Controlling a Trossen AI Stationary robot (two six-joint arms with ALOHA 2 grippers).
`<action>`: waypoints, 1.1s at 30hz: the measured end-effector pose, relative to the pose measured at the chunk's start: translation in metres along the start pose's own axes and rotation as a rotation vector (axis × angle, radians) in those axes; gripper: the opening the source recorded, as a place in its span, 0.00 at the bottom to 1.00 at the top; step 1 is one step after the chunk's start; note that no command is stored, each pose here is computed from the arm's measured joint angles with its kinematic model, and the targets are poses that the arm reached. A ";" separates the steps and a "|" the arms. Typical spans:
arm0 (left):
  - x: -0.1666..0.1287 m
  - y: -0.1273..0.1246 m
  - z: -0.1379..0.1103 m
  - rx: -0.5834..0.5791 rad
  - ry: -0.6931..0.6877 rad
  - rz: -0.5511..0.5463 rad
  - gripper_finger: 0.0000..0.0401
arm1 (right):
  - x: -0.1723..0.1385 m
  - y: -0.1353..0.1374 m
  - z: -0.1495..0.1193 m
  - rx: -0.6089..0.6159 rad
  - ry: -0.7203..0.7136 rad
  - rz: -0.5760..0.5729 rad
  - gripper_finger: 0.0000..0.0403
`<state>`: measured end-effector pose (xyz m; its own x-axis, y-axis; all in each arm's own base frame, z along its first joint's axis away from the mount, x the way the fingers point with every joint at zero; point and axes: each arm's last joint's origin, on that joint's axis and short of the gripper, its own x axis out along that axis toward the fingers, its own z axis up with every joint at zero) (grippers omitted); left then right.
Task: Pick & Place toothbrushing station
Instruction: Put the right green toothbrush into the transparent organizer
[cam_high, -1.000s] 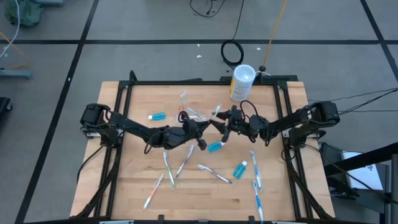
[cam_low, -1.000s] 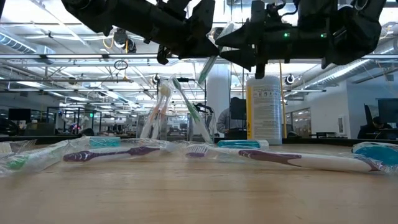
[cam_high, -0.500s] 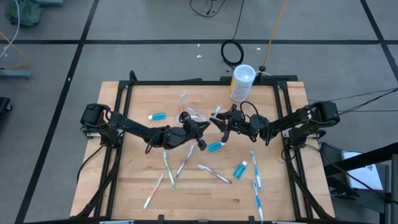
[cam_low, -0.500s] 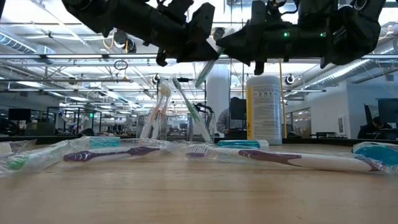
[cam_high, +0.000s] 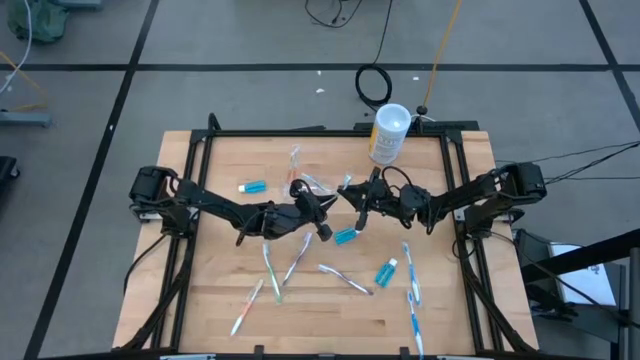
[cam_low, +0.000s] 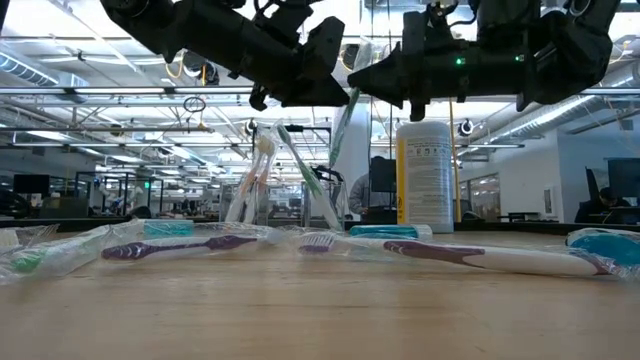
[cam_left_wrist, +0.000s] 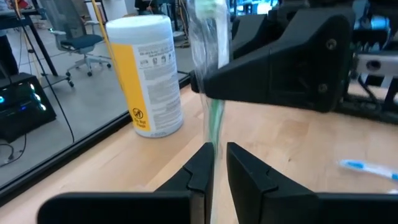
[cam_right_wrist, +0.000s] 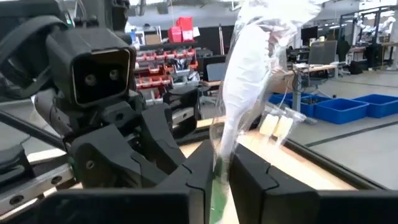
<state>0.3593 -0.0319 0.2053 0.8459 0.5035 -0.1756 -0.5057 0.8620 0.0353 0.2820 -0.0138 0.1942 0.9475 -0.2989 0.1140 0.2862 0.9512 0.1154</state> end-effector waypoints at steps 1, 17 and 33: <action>0.000 0.000 -0.001 0.004 0.004 0.000 0.12 | 0.000 0.000 -0.001 -0.004 0.012 -0.001 0.08; 0.000 0.001 -0.003 0.016 0.029 -0.006 0.37 | 0.000 0.000 -0.003 -0.079 0.026 -0.004 0.04; -0.057 0.039 0.073 -0.262 -0.030 -0.029 0.54 | 0.031 -0.006 0.024 -0.203 -0.014 -0.055 0.04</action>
<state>0.3039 -0.0230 0.2883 0.8632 0.4841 -0.1430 -0.5047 0.8333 -0.2257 0.3058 -0.0310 0.2209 0.9280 -0.3503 0.1272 0.3615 0.9290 -0.0795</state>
